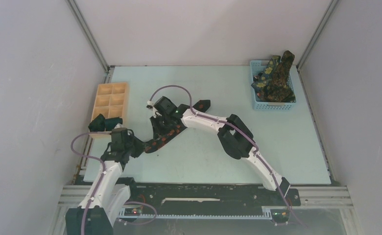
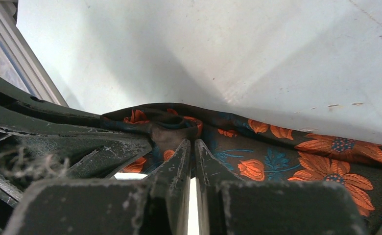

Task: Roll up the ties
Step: Roll the tie at the center of the board.

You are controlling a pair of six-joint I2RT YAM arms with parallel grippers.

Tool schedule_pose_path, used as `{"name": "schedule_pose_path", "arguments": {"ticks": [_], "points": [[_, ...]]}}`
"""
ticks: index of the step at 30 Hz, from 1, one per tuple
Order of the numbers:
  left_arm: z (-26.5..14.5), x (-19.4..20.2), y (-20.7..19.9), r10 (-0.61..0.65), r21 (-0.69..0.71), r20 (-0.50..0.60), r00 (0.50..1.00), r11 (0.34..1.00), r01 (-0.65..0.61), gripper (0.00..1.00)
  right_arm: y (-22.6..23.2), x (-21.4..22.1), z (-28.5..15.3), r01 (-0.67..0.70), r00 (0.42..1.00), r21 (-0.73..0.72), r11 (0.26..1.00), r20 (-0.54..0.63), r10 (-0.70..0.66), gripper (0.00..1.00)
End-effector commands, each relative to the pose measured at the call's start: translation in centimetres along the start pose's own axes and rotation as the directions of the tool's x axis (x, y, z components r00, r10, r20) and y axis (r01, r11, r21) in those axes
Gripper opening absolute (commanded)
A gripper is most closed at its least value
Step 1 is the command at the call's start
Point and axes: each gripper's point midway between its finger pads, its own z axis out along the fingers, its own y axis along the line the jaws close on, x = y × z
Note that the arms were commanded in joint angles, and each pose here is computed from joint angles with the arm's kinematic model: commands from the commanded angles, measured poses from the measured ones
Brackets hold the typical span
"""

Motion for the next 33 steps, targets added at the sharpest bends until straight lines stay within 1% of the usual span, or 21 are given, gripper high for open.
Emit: {"name": "schedule_pose_path", "arguments": {"ticks": [1,10,20,29,33], "points": [[-0.5,-1.4,-1.1,0.027,0.017,0.036,0.999,0.999,-0.028,0.00,2.5,-0.8,-0.7,0.039,0.999,-0.048,0.998,0.035,-0.037,0.09],[-0.9,-2.0,-2.0,0.028,0.031,0.045,0.999,0.999,-0.030,0.00,2.3,0.7,0.8,0.029,1.000,-0.052,0.998,0.000,-0.029,0.07],[-1.5,-2.7,-2.9,0.039,0.044,0.052,0.998,0.998,-0.042,0.00,3.4,1.7,1.9,0.023,0.999,-0.083,0.996,-0.023,-0.025,0.07],[-2.4,-3.5,-3.6,0.069,0.035,0.061,0.996,0.997,-0.072,0.00,6.2,2.7,2.5,0.033,0.998,-0.139,0.990,-0.044,-0.039,0.06],[-2.2,-3.3,-3.5,0.086,0.018,0.037,0.996,0.996,-0.087,0.00,7.8,3.0,2.7,0.040,0.997,-0.178,0.983,-0.052,-0.050,0.06]]}}
